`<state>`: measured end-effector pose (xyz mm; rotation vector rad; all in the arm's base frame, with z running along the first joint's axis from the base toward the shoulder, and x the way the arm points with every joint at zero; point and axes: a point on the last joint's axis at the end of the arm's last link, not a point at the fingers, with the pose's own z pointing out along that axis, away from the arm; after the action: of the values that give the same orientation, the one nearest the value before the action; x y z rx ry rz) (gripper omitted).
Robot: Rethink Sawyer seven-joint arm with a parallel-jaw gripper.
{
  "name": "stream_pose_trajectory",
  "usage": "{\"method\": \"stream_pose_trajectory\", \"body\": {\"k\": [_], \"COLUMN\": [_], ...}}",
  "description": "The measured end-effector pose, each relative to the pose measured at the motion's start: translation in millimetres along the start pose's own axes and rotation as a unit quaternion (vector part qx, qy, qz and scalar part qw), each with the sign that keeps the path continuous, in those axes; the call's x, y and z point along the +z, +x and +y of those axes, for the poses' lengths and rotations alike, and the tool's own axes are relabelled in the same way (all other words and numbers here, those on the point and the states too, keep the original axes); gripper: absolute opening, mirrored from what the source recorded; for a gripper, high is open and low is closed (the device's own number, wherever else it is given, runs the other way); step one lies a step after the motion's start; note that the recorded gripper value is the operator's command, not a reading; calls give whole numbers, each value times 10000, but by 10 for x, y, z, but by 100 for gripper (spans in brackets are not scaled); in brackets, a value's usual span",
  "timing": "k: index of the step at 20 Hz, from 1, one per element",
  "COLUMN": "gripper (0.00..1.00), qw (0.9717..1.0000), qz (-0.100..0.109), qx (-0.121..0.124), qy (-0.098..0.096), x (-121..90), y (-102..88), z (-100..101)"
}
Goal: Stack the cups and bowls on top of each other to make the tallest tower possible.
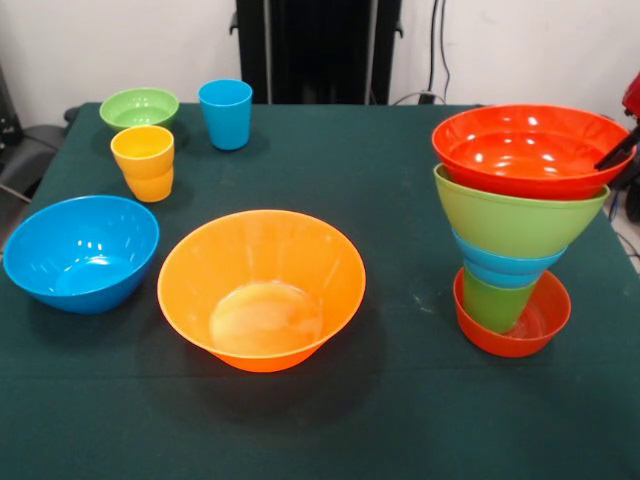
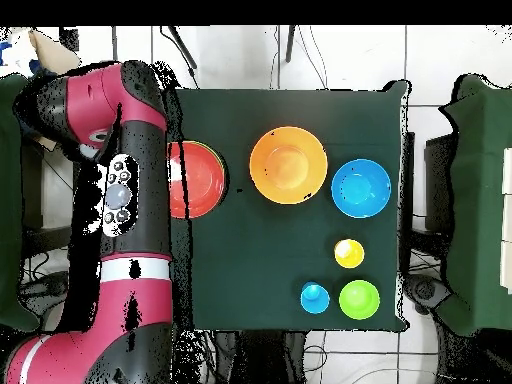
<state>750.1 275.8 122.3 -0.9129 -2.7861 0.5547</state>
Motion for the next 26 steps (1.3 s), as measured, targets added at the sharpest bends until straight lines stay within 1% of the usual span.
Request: {"method": "stream_pose_trajectory", "body": {"k": [7, 13, 19, 20, 23, 24, 26], "gripper": [0, 0, 0, 0, 0, 100, 100], "qw": [10000, 10000, 9995, 9992, 9986, 9984, 9983], "qz": [-38, -77, -278, -342, -433, -463, -470], "qx": [12, 10, 10, 10, 12, 12, 13], "qy": [36, 25, -167, -230, -313, -339, -342], "x": [4, 7, 4, 3, 0, 0, 1], "y": [-18, -28, -86, -105, -134, -144, -147], "z": [-20, -18, 30, 47, 65, 71, 71]}}
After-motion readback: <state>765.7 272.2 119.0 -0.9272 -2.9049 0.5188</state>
